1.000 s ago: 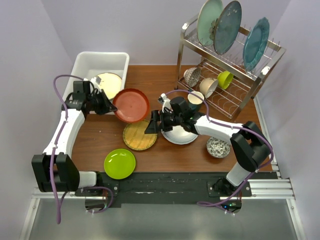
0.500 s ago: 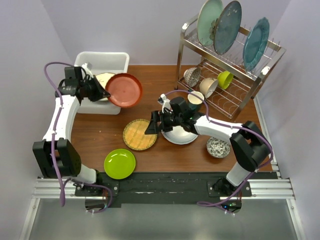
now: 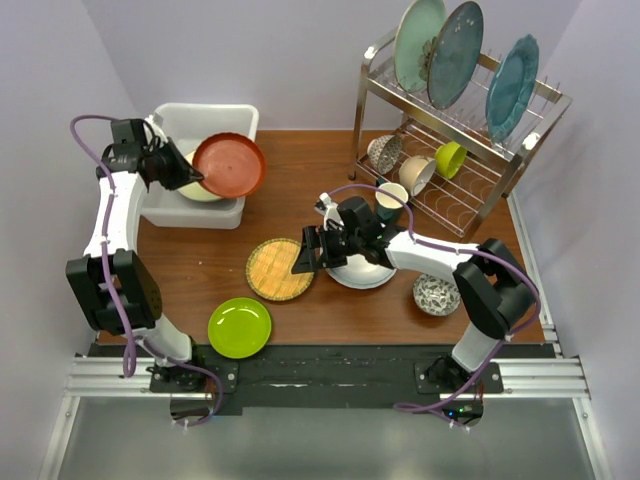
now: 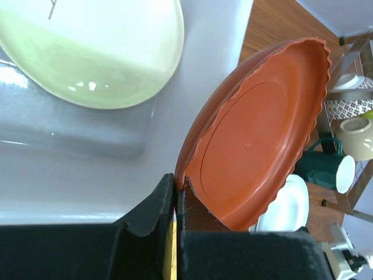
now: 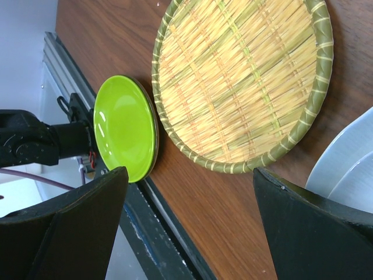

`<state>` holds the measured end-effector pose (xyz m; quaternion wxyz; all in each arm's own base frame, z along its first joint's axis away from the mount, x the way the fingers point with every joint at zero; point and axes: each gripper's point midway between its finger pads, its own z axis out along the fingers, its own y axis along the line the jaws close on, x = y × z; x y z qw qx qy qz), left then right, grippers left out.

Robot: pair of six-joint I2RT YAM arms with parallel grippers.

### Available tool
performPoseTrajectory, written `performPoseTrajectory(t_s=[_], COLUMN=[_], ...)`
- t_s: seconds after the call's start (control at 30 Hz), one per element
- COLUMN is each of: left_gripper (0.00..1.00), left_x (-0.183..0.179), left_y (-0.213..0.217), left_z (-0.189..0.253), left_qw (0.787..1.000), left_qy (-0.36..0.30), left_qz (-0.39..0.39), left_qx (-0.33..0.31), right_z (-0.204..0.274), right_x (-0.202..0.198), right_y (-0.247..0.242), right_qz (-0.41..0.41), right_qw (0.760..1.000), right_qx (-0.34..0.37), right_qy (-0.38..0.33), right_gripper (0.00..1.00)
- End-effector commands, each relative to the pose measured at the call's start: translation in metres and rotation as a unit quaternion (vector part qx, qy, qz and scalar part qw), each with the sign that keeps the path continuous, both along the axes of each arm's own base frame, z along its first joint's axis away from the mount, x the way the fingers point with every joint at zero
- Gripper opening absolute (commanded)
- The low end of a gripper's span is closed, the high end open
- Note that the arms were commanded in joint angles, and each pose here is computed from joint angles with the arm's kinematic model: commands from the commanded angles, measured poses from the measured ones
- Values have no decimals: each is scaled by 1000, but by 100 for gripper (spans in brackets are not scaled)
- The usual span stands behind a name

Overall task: Place the plates into the plastic bin on the countertop
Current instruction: Place the plate in the plastic bin.

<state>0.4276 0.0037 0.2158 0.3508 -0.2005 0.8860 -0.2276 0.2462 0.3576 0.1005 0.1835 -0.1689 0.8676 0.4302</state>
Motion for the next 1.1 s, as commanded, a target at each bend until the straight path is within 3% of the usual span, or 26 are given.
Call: performPoseTrajectory(t_s=[0.0,0.47,0.73,1.07], left_gripper=[0,0,0,0], left_x=[19,38,45,48], left_y=[16,36,64,93], left_z=[18,-10,-1,-22], left_qw=[999,997,994,988], left_qy=[-32,2,-14,7], left_qz=[17,69,112,154], left_qx=[4,-20,-4,8], right_z=[8,1,-1,-1], right_x=[1,-1,-1,-2], right_y=[5,1,0,1], right_qz=[11,14,15,19], right_qw=[1000,1000,1000,1000], right_qx=[7,-8,-13,-10], right_qy=[-15,-6,-5,-7], right_gripper=[92,91,91,91])
